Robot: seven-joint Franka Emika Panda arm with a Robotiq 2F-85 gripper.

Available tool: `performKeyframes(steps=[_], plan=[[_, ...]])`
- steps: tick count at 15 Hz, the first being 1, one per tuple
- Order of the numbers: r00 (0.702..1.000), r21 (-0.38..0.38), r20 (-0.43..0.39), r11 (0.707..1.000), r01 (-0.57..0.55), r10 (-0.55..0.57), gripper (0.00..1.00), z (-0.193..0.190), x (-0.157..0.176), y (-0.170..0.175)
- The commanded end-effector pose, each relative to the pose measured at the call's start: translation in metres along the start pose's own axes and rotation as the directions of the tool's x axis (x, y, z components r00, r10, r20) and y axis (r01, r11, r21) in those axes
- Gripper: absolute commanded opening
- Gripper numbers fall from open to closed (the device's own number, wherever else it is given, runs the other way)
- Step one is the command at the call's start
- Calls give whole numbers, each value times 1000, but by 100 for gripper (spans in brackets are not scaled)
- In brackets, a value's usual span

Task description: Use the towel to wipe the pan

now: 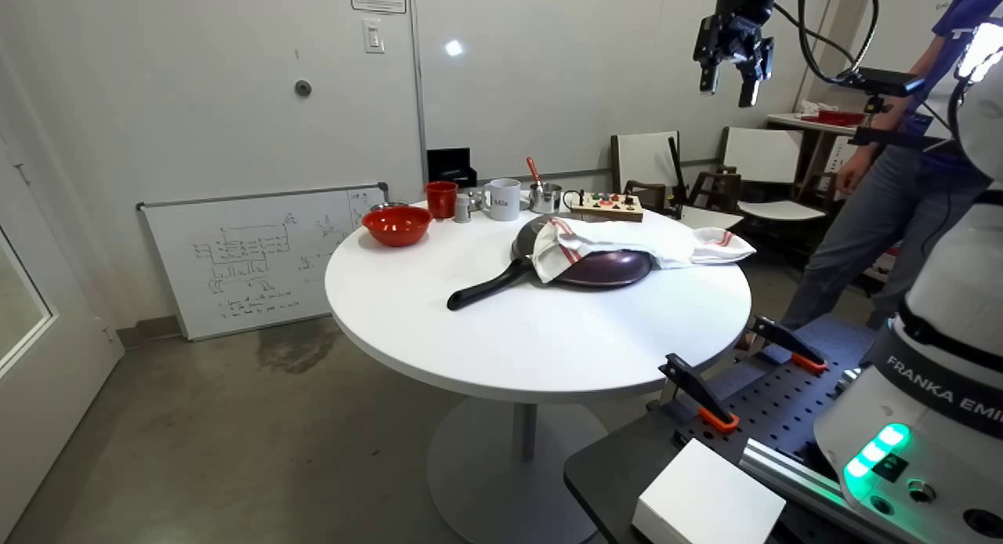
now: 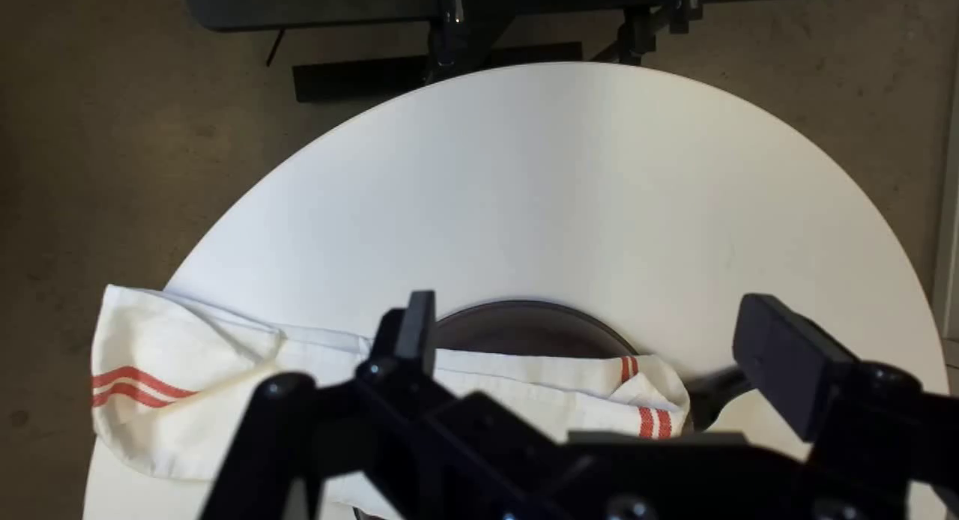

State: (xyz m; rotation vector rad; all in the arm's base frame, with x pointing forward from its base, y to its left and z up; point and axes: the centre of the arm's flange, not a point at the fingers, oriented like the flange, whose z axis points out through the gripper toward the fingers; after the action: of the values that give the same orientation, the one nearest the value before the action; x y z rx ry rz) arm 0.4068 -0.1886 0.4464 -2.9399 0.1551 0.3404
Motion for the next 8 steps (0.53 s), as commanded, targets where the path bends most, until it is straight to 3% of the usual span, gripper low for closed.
performKeyframes(steps=[1,3,4,8], plan=[[1000,0,0,1000,0,0,100,0,0,0],[998,36,-59,999,32,-30,100,0,-3,-2],[994,15,-106,1000,6,-4,100,2,2,-7],[966,-56,-245,996,70,-82,100,17,36,-47]])
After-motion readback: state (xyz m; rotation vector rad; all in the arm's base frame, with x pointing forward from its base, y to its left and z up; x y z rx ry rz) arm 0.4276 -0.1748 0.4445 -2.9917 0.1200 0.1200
